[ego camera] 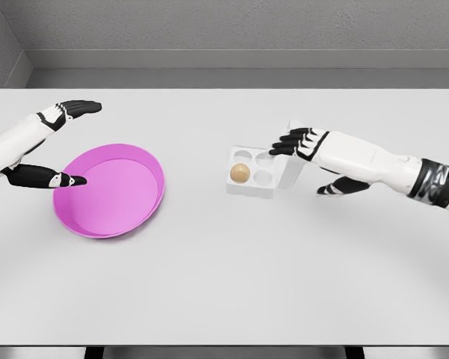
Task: Pack egg into the box and close the box lid
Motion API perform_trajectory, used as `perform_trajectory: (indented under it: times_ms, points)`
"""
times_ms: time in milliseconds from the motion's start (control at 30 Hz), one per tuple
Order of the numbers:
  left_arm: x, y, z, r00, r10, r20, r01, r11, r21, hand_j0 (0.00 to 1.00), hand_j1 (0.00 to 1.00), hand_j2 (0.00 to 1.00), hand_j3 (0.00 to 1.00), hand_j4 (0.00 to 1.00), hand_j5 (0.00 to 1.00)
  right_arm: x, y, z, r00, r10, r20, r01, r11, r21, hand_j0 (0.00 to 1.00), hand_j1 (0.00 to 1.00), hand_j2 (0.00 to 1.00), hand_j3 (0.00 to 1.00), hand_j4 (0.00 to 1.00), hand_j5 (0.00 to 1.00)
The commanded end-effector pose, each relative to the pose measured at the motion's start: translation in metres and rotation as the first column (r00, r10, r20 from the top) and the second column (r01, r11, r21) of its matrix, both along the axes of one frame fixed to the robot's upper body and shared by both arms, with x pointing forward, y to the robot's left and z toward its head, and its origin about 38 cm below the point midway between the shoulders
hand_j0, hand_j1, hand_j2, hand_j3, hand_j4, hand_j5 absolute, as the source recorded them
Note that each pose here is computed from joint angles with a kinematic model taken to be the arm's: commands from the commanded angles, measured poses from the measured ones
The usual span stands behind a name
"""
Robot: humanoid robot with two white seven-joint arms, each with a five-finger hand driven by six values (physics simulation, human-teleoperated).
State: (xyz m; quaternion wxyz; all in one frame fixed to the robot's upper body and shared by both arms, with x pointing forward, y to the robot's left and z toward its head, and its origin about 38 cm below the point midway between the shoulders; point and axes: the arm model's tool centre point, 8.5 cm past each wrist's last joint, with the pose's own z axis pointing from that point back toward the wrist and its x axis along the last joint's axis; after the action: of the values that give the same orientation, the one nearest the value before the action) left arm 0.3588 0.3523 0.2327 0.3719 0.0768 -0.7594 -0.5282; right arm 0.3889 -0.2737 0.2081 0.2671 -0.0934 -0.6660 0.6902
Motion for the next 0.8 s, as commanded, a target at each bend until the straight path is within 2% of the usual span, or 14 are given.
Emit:
perform_trajectory:
  times_ms: [0, 100, 133, 300, 400, 567, 600, 767]
  points:
    - [0.0, 0.0, 0.001, 1.0, 0.0, 0.0, 0.0, 1.0, -0.008, 1.0, 1.0, 1.0, 1.0, 1.0, 1.0, -0.001, -0.006, 0.025, 0.998, -0.005, 0.059, 0.004, 1.0, 0.011, 1.0, 1.0, 1.0, 1.0, 1.0, 1.0]
    - [0.001, 0.001, 0.002, 1.0, 0.001, 0.003, -0.001, 1.0, -0.008, 1.0, 1.0, 1.0, 1.0, 1.0, 1.0, 0.0, -0.012, 0.032, 0.997, -0.016, 0.075, 0.016, 1.0, 0.002, 1.0, 1.0, 1.0, 1.0, 1.0, 1.0]
    - [0.001, 0.001, 0.002, 1.0, 0.001, 0.003, -0.001, 1.0, -0.008, 1.0, 1.0, 1.0, 1.0, 1.0, 1.0, 0.001, -0.02, 0.04, 0.995, -0.036, 0.095, 0.036, 0.999, 0.002, 1.0, 1.0, 1.0, 1.0, 1.0, 1.0]
    - [0.002, 0.001, 0.004, 1.0, 0.001, 0.009, -0.001, 1.0, -0.006, 1.0, 1.0, 1.0, 1.0, 1.0, 1.0, 0.001, -0.042, 0.038, 0.991, -0.101, 0.086, 0.102, 0.995, 0.004, 1.0, 1.0, 1.0, 1.0, 1.0, 1.0]
    - [0.002, 0.0, 0.005, 1.0, 0.0, 0.011, 0.001, 1.0, -0.008, 1.0, 1.0, 1.0, 1.0, 1.0, 1.0, 0.009, -0.059, 0.035, 0.984, -0.161, 0.074, 0.161, 0.987, 0.005, 1.0, 1.0, 1.0, 1.0, 1.0, 1.0]
    - [0.001, -0.001, 0.005, 1.0, -0.004, 0.01, 0.004, 1.0, -0.007, 1.0, 1.0, 1.0, 1.0, 1.0, 1.0, 0.019, -0.077, 0.001, 0.97, -0.245, -0.005, 0.245, 0.97, 0.006, 1.0, 1.0, 1.0, 1.0, 1.0, 1.0]
    - [0.002, 0.0, 0.005, 1.0, 0.001, 0.01, -0.001, 1.0, -0.006, 1.0, 1.0, 1.0, 1.0, 1.0, 1.0, 0.019, -0.075, -0.008, 0.969, -0.246, -0.024, 0.246, 0.969, 0.012, 1.0, 1.0, 1.0, 1.0, 1.0, 1.0]
    - [0.001, -0.003, 0.003, 1.0, -0.007, 0.01, 0.008, 1.0, -0.013, 1.0, 1.0, 1.0, 1.0, 1.0, 1.0, 0.015, -0.062, -0.024, 0.974, -0.219, -0.061, 0.22, 0.975, 0.009, 1.0, 1.0, 1.0, 1.0, 1.0, 1.0]
